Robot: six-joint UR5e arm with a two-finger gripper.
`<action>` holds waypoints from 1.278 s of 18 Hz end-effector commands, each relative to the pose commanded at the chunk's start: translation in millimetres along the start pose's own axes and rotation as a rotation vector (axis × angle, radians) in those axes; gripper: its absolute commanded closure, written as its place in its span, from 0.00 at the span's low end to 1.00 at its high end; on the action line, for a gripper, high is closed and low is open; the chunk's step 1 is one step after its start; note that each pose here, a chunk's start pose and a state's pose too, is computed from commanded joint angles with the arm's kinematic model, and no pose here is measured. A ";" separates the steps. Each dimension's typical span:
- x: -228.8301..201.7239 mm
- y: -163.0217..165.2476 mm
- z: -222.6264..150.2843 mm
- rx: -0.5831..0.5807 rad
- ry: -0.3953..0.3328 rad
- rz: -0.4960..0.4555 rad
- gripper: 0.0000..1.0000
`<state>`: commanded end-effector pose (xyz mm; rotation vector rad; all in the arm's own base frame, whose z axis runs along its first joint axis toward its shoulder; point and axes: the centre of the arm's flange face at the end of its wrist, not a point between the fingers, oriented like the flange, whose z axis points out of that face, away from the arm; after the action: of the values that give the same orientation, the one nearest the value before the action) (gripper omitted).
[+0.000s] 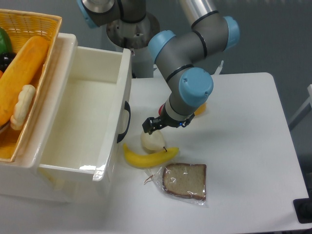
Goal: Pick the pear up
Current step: 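Move the gripper from above the red apple toward the pale pear, then lower the open gripper down onto the pale pear beside the banana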
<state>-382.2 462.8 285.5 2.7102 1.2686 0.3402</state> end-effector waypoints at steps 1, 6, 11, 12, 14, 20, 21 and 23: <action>-1.3 -3.1 6.4 -0.011 -0.001 -0.020 0.00; -1.0 -15.4 25.0 -0.022 -0.002 -0.032 0.00; 4.9 -19.9 39.5 -0.040 -0.014 -0.032 0.00; 6.3 -21.1 42.5 -0.045 -0.014 -0.034 0.00; 9.7 -22.7 51.3 -0.060 -0.024 -0.028 0.00; 18.7 -22.8 66.4 -0.082 -0.047 -0.019 0.00; 19.2 -23.0 68.9 -0.085 -0.048 -0.018 0.00; 21.0 -20.2 69.6 -0.088 -0.048 -0.015 0.00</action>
<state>-366.2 490.4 217.1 2.6180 1.2304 0.3190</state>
